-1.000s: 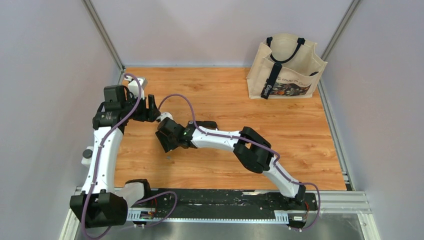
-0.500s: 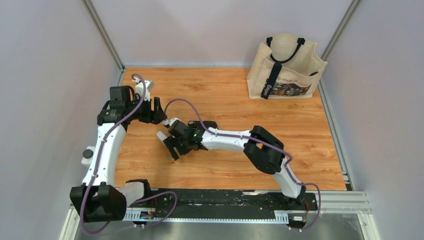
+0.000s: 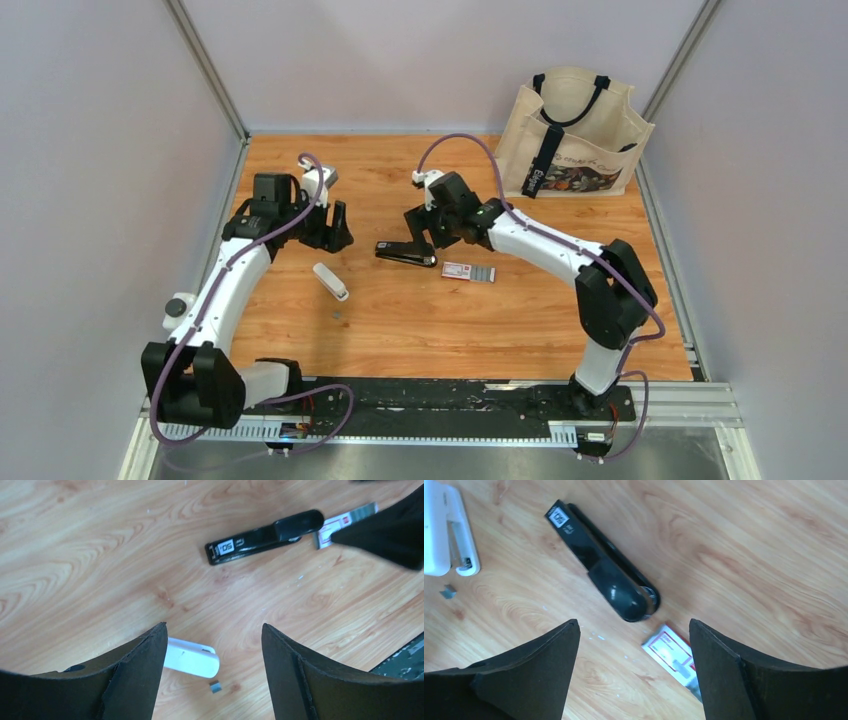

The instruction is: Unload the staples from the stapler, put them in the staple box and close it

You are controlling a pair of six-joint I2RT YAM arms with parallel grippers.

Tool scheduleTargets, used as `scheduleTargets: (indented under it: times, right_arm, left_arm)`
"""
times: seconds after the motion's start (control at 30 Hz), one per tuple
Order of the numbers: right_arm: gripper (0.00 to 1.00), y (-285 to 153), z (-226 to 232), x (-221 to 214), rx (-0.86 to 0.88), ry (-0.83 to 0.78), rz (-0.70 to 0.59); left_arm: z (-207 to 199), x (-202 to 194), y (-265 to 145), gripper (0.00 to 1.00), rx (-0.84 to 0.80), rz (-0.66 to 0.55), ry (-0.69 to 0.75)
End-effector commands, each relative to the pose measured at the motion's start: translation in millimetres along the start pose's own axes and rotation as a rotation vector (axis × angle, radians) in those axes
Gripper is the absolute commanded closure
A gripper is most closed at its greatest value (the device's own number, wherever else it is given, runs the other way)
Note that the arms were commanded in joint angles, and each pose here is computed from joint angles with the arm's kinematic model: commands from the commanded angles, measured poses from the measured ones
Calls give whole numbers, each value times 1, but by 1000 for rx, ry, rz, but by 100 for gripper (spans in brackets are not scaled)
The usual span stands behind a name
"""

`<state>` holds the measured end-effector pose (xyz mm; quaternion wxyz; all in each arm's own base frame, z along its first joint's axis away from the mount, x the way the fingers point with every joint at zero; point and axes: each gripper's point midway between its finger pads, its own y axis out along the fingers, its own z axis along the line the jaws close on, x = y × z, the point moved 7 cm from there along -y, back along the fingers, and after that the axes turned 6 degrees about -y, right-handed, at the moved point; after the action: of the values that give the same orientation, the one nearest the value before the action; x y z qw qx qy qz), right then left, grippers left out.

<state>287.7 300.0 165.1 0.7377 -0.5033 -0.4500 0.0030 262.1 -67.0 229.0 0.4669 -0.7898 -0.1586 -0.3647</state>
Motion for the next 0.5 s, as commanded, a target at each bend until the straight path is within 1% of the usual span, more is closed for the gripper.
scheduleTargets:
  times: [0.0, 0.1, 0.2, 0.23, 0.3, 0.37, 0.4, 0.43, 0.47]
  right_arm:
    - [16, -22, -17, 8, -53, -10, -83]
    - [16, -21, -36, 5, -36, 64, -107]
    - [17, -16, -34, 12, 17, 57, -124]
    - [17, -14, -29, 12, 66, 44, -120]
    - [17, -14, -23, 21, 111, -9, -146]
    - [17, -8, -21, 21, 98, -88, -120]
    - [17, -9, -16, 32, 93, -126, -135]
    - [17, -6, -16, 33, 76, -156, -120]
    - [17, 3, -17, 26, 71, -194, -66]
  left_arm:
    - [8, -10, 1, 23, 47, 46, 50]
    - [8, -14, 2, 23, 34, 49, 57]
    - [3, -16, 5, 23, 19, 62, 62]
    - [2, -17, 6, 23, 20, 69, 66]
    - [0, -18, 8, 23, 17, 76, 74]
    - [-2, -17, 7, 23, 8, 79, 69]
    - [-2, -18, 7, 23, 3, 84, 66]
    - [-3, -19, 7, 23, 0, 85, 64]
    - [-3, -19, 7, 22, -6, 84, 62]
